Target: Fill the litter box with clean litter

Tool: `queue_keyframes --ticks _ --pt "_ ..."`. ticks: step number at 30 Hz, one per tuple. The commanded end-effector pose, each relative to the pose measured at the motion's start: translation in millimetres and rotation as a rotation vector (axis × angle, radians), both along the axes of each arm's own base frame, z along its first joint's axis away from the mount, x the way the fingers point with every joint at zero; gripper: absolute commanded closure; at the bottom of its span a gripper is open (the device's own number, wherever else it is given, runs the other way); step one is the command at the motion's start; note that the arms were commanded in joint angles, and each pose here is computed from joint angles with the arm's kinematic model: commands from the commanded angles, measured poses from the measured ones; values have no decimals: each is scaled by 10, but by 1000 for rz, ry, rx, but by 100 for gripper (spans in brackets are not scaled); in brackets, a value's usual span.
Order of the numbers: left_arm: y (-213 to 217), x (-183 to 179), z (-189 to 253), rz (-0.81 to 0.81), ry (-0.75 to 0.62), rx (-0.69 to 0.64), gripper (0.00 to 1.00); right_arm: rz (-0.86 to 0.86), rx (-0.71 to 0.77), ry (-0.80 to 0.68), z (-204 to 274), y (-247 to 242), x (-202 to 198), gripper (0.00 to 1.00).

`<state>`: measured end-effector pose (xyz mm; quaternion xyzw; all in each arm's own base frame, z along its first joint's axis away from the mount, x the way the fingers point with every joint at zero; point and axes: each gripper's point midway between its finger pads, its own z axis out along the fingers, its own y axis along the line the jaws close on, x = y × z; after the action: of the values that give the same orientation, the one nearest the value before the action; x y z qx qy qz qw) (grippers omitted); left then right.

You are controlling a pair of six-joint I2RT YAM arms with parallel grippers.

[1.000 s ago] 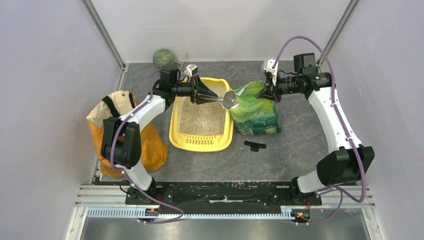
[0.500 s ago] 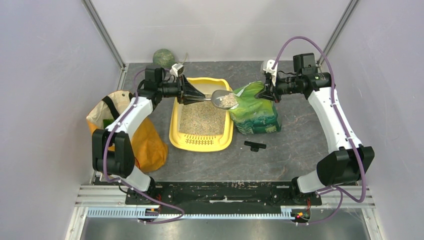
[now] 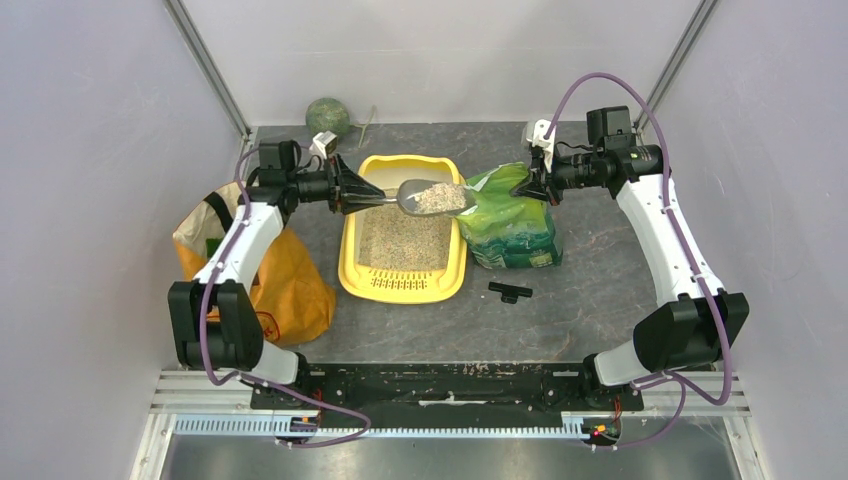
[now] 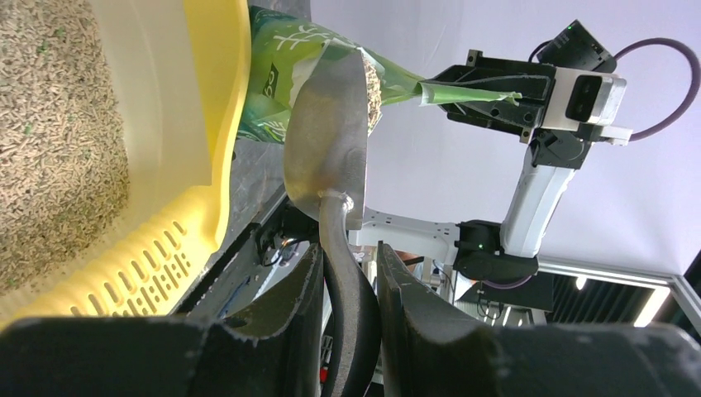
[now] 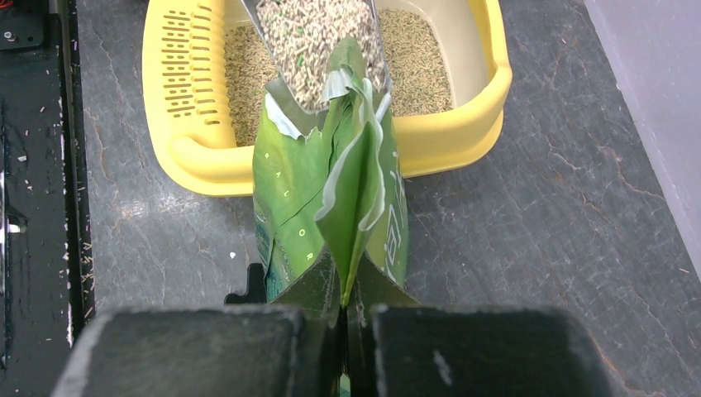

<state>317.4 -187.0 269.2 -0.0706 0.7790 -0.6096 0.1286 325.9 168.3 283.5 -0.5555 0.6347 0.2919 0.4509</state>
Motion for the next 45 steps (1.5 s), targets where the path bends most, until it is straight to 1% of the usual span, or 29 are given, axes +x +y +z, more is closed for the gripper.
queue_keyframes --ticks 1,2,11,15,18,23,25,27,30,36,42,45 --pt "99 -207 263 -47 -92 -41 98 45 59 -165 488 59 -9 100" --pt "190 -174 266 -20 -91 -41 98 46 59 -164 484 64 -7 100" --pt "510 -174 333 65 -95 -53 98 49 57 -158 478 64 8 100" --pt "624 -188 211 92 -84 0 98 50 57 -160 481 64 12 100" --pt "668 -210 146 106 -83 95 98 50 55 -161 478 63 2 100" --pt "792 -145 94 175 -110 270 98 49 52 -161 461 59 -2 100" --pt "837 -129 69 195 -126 357 98 50 53 -159 460 59 -1 100" --pt "839 -121 79 198 -171 447 98 49 52 -157 453 57 5 100" --pt "756 -159 50 177 -202 566 98 49 52 -159 456 57 6 100" --pt "633 -187 52 126 -359 831 98 44 46 -163 460 50 4 100" --pt "510 -251 137 59 -534 1011 98 44 46 -163 461 50 0 100" --pt "517 -265 187 41 -621 1093 98 44 46 -164 461 50 -2 100"
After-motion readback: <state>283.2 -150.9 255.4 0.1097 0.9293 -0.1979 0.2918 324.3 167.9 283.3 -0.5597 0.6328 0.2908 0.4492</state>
